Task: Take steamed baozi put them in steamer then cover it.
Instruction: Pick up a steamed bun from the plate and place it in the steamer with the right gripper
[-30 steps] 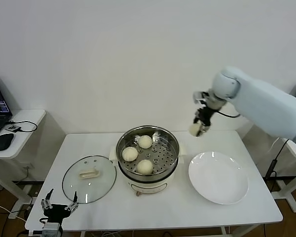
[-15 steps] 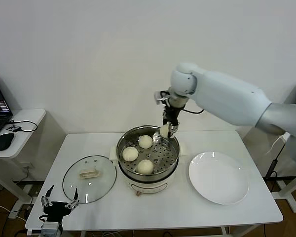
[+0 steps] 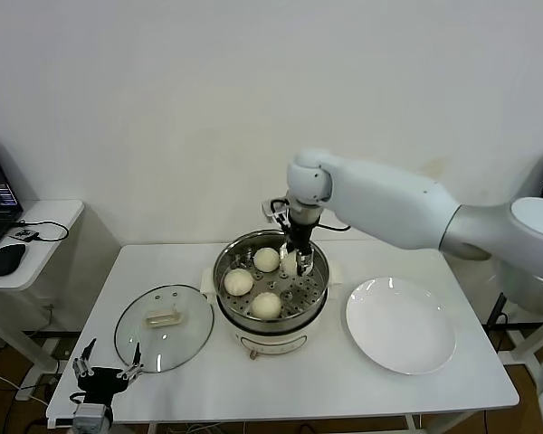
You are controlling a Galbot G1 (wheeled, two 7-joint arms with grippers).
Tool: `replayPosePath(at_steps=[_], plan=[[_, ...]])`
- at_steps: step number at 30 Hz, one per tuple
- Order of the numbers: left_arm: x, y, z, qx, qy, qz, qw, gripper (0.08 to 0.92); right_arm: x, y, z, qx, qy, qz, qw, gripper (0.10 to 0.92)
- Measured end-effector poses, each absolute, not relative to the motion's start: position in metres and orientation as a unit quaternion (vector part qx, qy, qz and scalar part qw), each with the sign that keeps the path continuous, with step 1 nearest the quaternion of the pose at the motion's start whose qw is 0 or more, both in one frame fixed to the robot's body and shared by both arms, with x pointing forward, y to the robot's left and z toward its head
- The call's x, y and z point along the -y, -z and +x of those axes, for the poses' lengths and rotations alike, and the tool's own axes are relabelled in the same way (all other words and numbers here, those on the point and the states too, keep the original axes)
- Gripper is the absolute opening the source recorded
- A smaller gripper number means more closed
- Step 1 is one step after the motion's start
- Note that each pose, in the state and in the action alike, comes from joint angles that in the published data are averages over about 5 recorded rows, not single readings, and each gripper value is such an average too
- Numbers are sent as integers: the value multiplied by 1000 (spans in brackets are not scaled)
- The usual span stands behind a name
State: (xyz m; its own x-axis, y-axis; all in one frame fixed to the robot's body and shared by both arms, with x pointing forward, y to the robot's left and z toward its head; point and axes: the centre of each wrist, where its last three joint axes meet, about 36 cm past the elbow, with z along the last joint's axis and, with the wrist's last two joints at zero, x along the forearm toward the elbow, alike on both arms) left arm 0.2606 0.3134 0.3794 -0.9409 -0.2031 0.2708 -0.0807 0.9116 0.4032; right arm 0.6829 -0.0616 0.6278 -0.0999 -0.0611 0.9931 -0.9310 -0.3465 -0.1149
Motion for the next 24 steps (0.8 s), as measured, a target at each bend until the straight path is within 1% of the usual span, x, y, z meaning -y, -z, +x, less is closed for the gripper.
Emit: replayPosePath(at_steps=[11,13,21,24], plan=[[-311,-376,260,965,194,70,160,823,63,-597,688,450,-592,554,374,570],[-311,-376,260,965,194,71,160,823,65,-596,689,455,-590,552,375,589],[-308,-374,260,966,190,68,161,823,74,-599,692,480,-574,546,376,790],[-307,-374,260,966,188,68,162,823,80,-606,692,489,-567,546,375,818]])
